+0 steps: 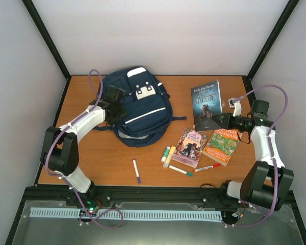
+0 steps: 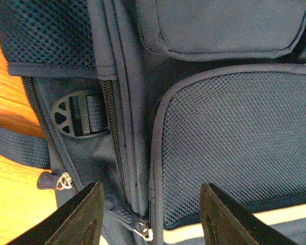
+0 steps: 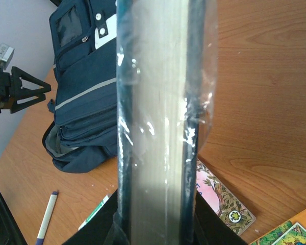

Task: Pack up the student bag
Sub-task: Adjust the student bag at the center of the board, then place the book in the student bag.

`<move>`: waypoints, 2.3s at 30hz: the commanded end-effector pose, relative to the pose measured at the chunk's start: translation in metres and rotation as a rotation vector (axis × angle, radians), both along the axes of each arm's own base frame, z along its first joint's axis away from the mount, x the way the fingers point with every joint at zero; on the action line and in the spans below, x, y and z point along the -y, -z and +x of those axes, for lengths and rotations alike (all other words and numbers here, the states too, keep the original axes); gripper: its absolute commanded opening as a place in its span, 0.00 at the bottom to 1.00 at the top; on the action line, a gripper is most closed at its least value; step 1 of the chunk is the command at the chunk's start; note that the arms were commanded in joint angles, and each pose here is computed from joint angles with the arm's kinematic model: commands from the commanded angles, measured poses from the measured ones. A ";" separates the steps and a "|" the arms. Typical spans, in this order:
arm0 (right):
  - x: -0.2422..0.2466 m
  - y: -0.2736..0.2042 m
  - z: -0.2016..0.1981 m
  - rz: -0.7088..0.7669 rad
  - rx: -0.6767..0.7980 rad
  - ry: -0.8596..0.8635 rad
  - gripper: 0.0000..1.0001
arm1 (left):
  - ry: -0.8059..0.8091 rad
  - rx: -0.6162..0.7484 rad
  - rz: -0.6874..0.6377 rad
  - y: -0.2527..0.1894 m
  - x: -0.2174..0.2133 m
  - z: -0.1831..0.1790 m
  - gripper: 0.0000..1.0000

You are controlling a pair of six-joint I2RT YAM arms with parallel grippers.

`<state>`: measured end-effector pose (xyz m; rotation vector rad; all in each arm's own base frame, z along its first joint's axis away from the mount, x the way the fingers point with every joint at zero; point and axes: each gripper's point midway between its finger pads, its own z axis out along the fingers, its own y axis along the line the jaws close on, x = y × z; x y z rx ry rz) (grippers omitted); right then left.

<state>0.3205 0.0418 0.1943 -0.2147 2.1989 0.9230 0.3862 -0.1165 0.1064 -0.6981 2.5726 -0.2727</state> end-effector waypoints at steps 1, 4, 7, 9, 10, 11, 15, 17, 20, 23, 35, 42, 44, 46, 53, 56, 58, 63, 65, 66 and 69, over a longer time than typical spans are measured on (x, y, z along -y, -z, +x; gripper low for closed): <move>-0.005 -0.031 0.005 0.020 0.158 -0.063 0.03 | 0.075 0.108 0.053 -0.050 0.000 0.011 0.56; -0.005 -0.032 0.005 0.021 0.159 -0.064 0.03 | 0.280 0.174 0.054 -0.073 0.038 0.015 0.58; -0.004 -0.032 0.005 0.020 0.157 -0.062 0.03 | 0.511 0.243 0.091 -0.093 0.092 0.008 0.58; -0.003 -0.031 0.006 0.013 0.156 -0.056 0.03 | 0.657 0.266 0.115 -0.097 0.125 0.000 0.58; -0.002 -0.031 0.006 0.010 0.155 -0.052 0.03 | 0.721 0.270 0.123 -0.097 0.140 -0.004 0.58; -0.001 -0.031 0.007 0.002 0.152 -0.043 0.03 | 0.782 0.267 0.139 -0.095 0.152 -0.009 0.58; 0.011 -0.024 0.013 -0.041 0.127 0.023 0.03 | 0.892 0.225 0.225 -0.078 0.182 -0.016 0.57; 0.019 -0.020 0.015 -0.047 0.112 0.054 0.03 | 0.966 0.201 0.260 -0.068 0.197 -0.022 0.56; 0.028 -0.016 0.016 -0.024 0.087 0.079 0.03 | 1.045 0.187 0.310 -0.057 0.216 -0.029 0.56; 0.031 -0.015 0.016 -0.007 0.079 0.081 0.03 | 1.094 0.161 0.342 -0.043 0.228 -0.032 0.56; 0.034 -0.010 0.018 -0.014 0.061 0.096 0.03 | 1.186 0.057 0.492 0.004 0.247 -0.024 0.47; 0.034 -0.008 0.019 -0.009 0.053 0.097 0.03 | 1.211 0.005 0.526 0.025 0.243 -0.025 0.40; 0.034 -0.007 0.019 -0.006 0.050 0.095 0.03 | 1.210 -0.007 0.545 0.031 0.240 -0.025 0.39; 0.034 -0.007 0.019 -0.004 0.049 0.093 0.03 | 1.208 -0.019 0.564 0.036 0.237 -0.024 0.39; 0.035 -0.006 0.019 0.000 0.045 0.095 0.03 | 1.202 -0.019 0.575 0.042 0.237 -0.023 0.26; 0.035 -0.006 0.019 -0.002 0.045 0.096 0.03 | 1.196 0.007 0.598 0.034 0.239 -0.023 0.28; 0.034 -0.006 0.019 0.000 0.044 0.094 0.03 | 1.210 0.035 0.604 0.024 0.244 -0.027 0.28; 0.034 -0.006 0.019 0.002 0.046 0.093 0.03 | 1.223 0.054 0.594 0.014 0.247 -0.033 0.23; 0.034 -0.006 0.019 0.005 0.044 0.092 0.03 | 1.219 0.039 0.624 0.018 0.242 -0.031 0.21; 0.034 -0.006 0.019 0.007 0.043 0.091 0.03 | 1.224 0.030 0.632 0.021 0.241 -0.032 0.20; 0.034 -0.006 0.019 0.007 0.043 0.090 0.03 | 1.227 0.000 0.648 0.032 0.239 -0.032 0.22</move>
